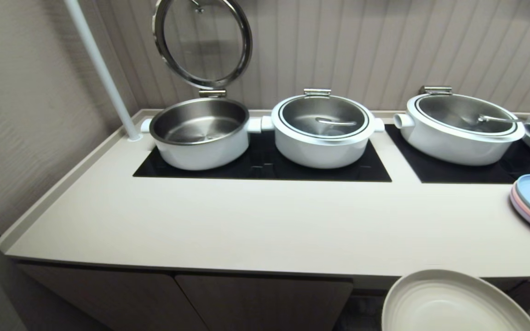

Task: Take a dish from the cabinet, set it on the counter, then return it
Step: Put it back into the cabinet

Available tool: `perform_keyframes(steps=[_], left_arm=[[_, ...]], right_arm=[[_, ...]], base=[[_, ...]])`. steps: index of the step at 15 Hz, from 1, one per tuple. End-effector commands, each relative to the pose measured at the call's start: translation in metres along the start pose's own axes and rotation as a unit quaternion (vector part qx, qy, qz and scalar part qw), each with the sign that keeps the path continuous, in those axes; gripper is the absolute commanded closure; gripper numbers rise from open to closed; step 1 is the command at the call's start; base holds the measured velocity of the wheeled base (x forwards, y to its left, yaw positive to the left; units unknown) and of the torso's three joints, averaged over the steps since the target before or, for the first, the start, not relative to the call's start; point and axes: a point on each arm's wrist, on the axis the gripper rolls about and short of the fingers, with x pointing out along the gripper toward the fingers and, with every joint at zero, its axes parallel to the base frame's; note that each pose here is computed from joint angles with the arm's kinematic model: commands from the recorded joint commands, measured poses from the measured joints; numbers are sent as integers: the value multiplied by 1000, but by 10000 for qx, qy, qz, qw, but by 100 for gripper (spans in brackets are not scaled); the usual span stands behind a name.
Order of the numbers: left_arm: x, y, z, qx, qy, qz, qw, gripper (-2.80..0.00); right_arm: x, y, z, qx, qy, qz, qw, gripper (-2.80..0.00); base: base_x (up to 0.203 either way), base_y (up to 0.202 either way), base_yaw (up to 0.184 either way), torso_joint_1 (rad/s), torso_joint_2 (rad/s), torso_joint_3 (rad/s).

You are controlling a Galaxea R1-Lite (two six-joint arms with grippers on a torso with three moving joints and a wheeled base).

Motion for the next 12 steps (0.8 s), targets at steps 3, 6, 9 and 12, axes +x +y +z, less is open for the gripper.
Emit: perform_keyframes(steps=[3,6,9,12], left_arm=[[0,0,0,-1,-2,2,10000,0],[0,0,0,-1,-2,2,10000,0],[0,0,0,-1,-2,2,10000,0],[0,0,0,-1,-2,2,10000,0]], right_arm=[[-4,-3,-13,-31,91,275,9996,0],[0,-5,-17,-10,228,311,9993,0],[4,-7,-23,20,409,268,9988,0],[7,-8,-24,55,525,231,9983,0]], base=[[0,0,0,0,0,0],[0,0,0,0,0,0],[0,0,0,0,0,0],[0,0,0,0,0,0]])
